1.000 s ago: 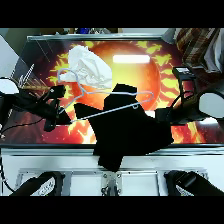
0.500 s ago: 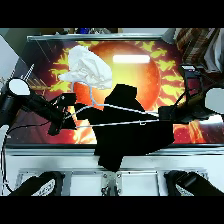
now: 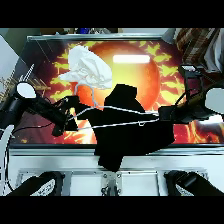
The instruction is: Fold the clothes and pants, and hang the long-sleeved shirts on hangers.
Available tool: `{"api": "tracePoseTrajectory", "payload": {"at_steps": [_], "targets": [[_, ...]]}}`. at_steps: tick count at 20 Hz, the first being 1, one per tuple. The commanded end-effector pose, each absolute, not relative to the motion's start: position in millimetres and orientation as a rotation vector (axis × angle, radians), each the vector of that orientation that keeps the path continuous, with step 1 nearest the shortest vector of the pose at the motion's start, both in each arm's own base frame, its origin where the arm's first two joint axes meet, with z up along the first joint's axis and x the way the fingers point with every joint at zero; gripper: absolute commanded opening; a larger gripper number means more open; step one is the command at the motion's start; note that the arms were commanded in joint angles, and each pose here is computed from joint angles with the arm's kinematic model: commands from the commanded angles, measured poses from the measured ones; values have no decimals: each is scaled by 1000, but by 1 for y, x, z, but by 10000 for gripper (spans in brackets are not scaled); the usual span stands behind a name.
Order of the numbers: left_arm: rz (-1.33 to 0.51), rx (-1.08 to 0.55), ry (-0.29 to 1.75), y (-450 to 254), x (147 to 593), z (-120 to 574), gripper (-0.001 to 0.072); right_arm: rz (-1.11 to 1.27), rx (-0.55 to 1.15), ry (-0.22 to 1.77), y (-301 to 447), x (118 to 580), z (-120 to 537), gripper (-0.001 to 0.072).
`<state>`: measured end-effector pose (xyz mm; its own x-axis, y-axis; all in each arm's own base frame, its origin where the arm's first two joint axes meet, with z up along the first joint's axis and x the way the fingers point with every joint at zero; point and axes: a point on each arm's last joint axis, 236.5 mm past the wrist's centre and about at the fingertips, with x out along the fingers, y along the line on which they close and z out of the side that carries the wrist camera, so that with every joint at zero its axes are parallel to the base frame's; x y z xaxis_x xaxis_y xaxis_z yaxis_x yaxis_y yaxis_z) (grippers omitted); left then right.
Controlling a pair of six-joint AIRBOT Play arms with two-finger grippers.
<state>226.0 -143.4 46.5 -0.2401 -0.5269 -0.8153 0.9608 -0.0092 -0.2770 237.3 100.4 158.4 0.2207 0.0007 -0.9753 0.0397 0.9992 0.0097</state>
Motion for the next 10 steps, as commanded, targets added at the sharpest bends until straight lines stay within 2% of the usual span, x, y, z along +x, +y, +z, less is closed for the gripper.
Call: {"api": "tracePoseTrajectory", "payload": {"at_steps": [1, 5, 10], "targets": [[-1529, 561, 1028, -145, 225, 23, 18, -26, 36, 1347, 100, 237, 159, 19], [-1511, 540, 1005, -151, 229, 20, 18, -26, 36, 1347, 101, 238, 159, 19], [-1558, 623, 974, -173, 224, 16, 18, -11, 49, 1310, 105, 246, 161, 19]]}}
